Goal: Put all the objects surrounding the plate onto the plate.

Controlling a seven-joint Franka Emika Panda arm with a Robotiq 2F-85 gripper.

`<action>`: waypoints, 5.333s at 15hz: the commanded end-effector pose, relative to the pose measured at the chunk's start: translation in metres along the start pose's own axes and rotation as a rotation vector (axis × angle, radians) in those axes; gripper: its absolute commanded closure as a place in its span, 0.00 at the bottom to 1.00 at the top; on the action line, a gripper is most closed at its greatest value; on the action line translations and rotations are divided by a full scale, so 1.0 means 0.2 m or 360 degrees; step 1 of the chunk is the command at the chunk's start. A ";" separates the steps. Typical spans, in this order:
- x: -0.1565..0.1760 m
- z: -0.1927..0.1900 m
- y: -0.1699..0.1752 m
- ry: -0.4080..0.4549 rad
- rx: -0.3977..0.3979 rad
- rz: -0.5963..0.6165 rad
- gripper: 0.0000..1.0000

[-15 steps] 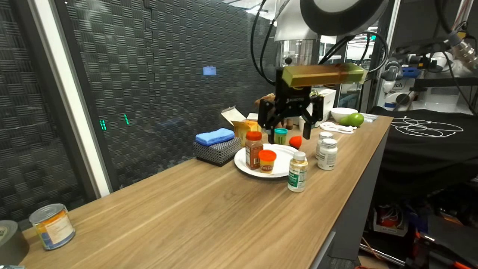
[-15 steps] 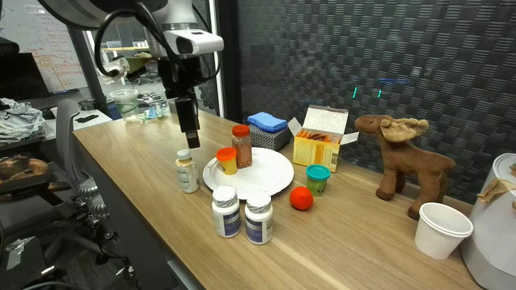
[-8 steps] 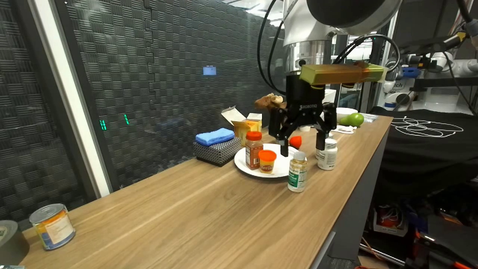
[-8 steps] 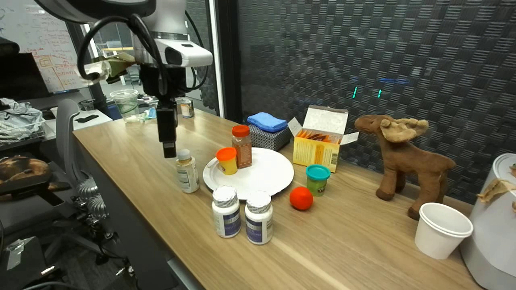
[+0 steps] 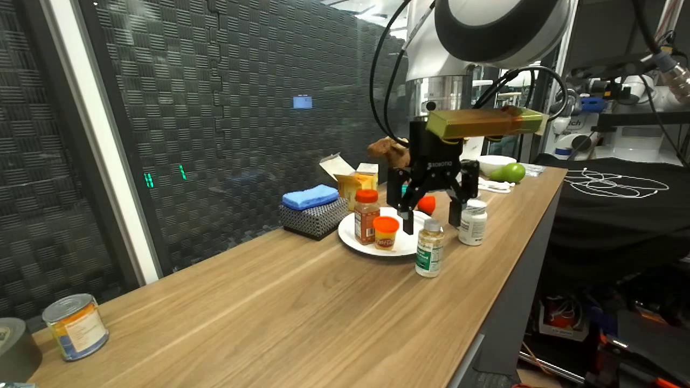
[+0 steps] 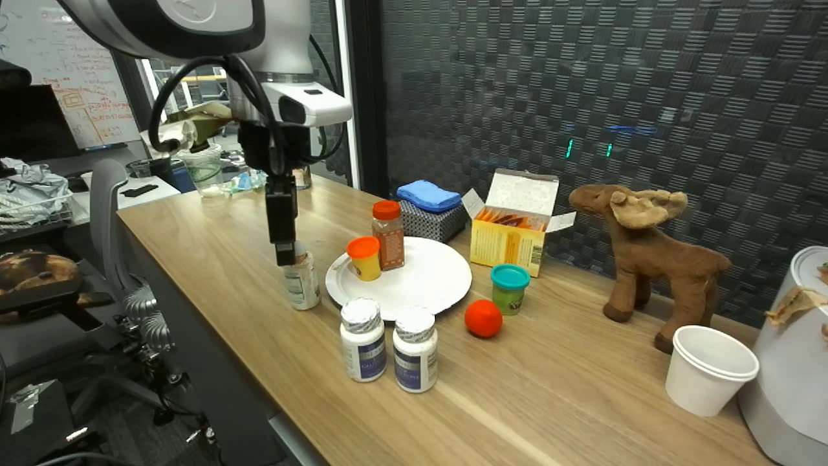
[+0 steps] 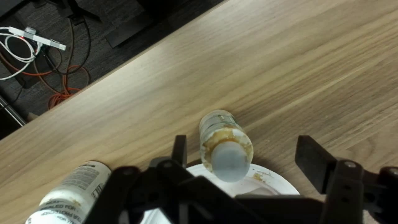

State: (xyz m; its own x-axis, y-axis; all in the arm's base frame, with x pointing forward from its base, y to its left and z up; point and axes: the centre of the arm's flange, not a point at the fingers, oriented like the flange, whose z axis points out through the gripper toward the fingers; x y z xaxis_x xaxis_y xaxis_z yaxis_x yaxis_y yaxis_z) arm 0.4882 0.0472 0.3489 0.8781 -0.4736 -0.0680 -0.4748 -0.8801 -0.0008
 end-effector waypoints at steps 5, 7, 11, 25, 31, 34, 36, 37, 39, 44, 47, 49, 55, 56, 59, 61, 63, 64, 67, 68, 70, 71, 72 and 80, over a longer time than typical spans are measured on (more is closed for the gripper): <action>-0.03 -0.04 0.00 0.0074 0.0002 0.0001 0.72; -0.06 -0.07 0.02 0.0096 -0.0018 0.0011 0.84; -0.09 -0.09 0.05 0.0135 -0.0098 0.0040 0.83; 0.30 -0.30 0.04 0.0275 0.0083 0.0337 0.85; 0.60 -0.22 -0.08 0.0306 0.0039 0.0434 0.86; 0.67 -0.20 -0.08 0.0330 0.0024 0.0474 0.86; 0.71 -0.20 -0.08 0.0320 0.0044 0.0500 0.86; 0.73 -0.19 -0.09 0.0315 0.0052 0.0508 0.86; 0.77 -0.18 -0.10 0.0301 0.0062 0.0518 0.85; 0.81 -0.10 -0.13 0.0234 0.0065 0.0531 0.85; 0.83 -0.07 -0.13 0.0218 0.0062 0.0547 0.83; 0.83 -0.08 -0.12 0.0225 0.0060 0.0561 0.45; 0.85 -0.15 -0.05 0.0242 0.0208 0.0700 0.08; 0.85 -0.17 -0.04 0.0257 0.0225 0.0723 0.01; 0.78 -0.26 -0.02 0.0337 0.0226 0.0740 0.00; 0.69 -0.36 -0.02 0.0418 0.0227 0.0742 0.00; 0.63 -0.45 0.01 0.0485 0.0161 0.0792 0.00; 0.59 -0.49 0.04 0.0492 0.0136 0.0811 0.00; 0.65 -0.46 0.01 0.0431 0.0122 0.0767 0.00; 0.60 -0.49 0.03 0.0410 0.0106 0.0761 0.00; 0.55 -0.52 0.04 0.0400 0.0101 0.0756 0.00; 0.54 -0.52 0.04 0.0399 0.0101 0.0754 0.00; 0.53 -0.52 0.05 0.0395 0.0098 0.0753 0.00; 1.06 -0.29 0.14 0.0503 0.0108 0.1031 0.00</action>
State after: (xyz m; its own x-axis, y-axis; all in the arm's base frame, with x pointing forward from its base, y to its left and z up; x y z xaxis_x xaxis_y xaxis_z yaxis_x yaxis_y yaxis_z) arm 0.6207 -0.0551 0.4072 0.4622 -0.8653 0.1941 -0.8668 -0.4870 -0.1070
